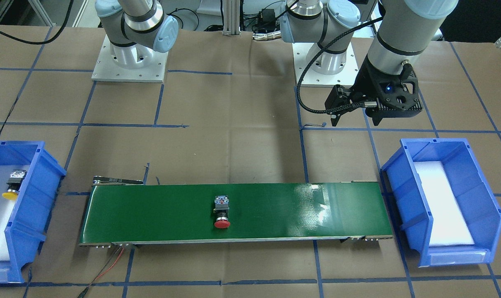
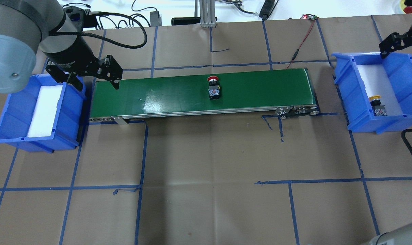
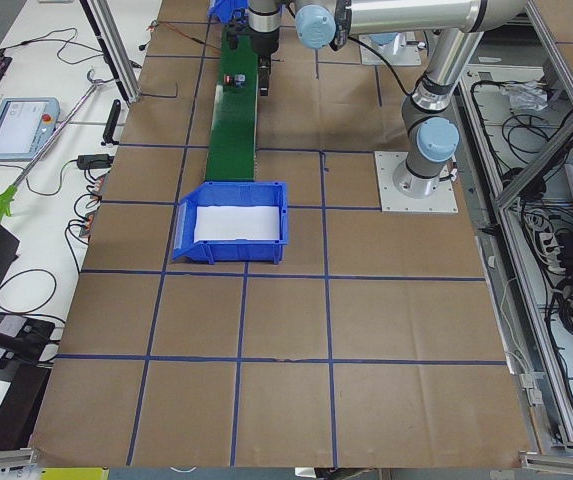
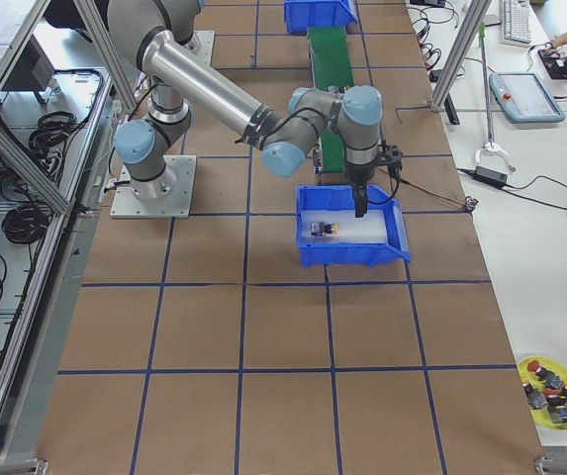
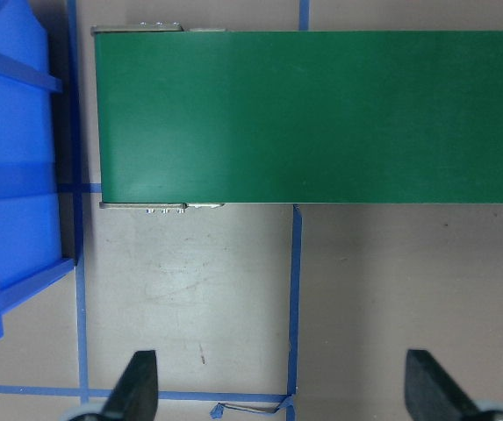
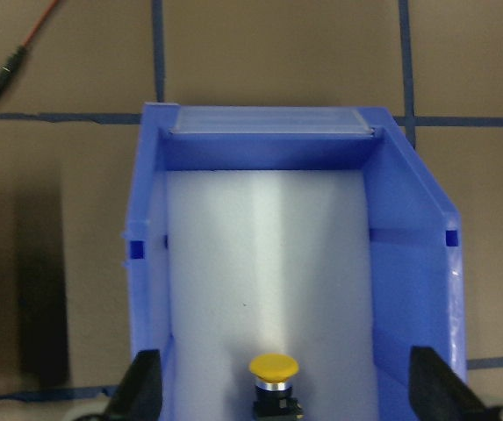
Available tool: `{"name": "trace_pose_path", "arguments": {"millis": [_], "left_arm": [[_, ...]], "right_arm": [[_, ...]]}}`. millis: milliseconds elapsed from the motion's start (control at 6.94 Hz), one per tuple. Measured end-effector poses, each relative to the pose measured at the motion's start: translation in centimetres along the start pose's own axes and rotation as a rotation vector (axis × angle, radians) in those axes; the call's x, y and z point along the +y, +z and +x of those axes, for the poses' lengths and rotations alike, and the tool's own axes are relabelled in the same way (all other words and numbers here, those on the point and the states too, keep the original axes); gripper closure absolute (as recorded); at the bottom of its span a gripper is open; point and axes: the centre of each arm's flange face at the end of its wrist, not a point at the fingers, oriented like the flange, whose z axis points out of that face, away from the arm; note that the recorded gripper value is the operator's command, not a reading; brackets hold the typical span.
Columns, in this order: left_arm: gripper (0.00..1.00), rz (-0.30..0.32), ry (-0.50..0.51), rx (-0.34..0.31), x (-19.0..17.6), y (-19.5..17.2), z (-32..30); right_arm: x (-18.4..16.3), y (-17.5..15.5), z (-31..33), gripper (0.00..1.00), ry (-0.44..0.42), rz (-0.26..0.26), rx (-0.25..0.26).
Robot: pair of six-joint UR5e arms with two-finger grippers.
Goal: Transport two buttons from left to right
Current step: 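Lower the yellow button onto the foam and open the right gripper, then move the right gripper back over the conveyor toward the red button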
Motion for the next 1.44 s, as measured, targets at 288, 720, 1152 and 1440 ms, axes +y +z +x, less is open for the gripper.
{"name": "trace_pose_path", "arguments": {"millis": [288, 720, 1152, 1440], "left_arm": [[0.00, 0.000, 0.001, 0.000, 0.0, 0.0, 0.0], [0.00, 0.000, 0.004, 0.000, 0.0, 0.1, 0.0], [0.00, 0.000, 0.006, 0.000, 0.0, 0.0, 0.0], [0.00, 0.001, 0.006, 0.000, 0.0, 0.0, 0.0]], "right_arm": [[-0.2, -4.9, -8.0, 0.01, 0.061, 0.016, -0.032], [2.6, -11.1, -19.8, 0.01, 0.141, 0.020, -0.082], [4.4, -12.0, -26.3, 0.01, 0.142, 0.004, -0.118], [5.6, -10.4, -27.6, 0.01, 0.126, -0.046, -0.172]]}}
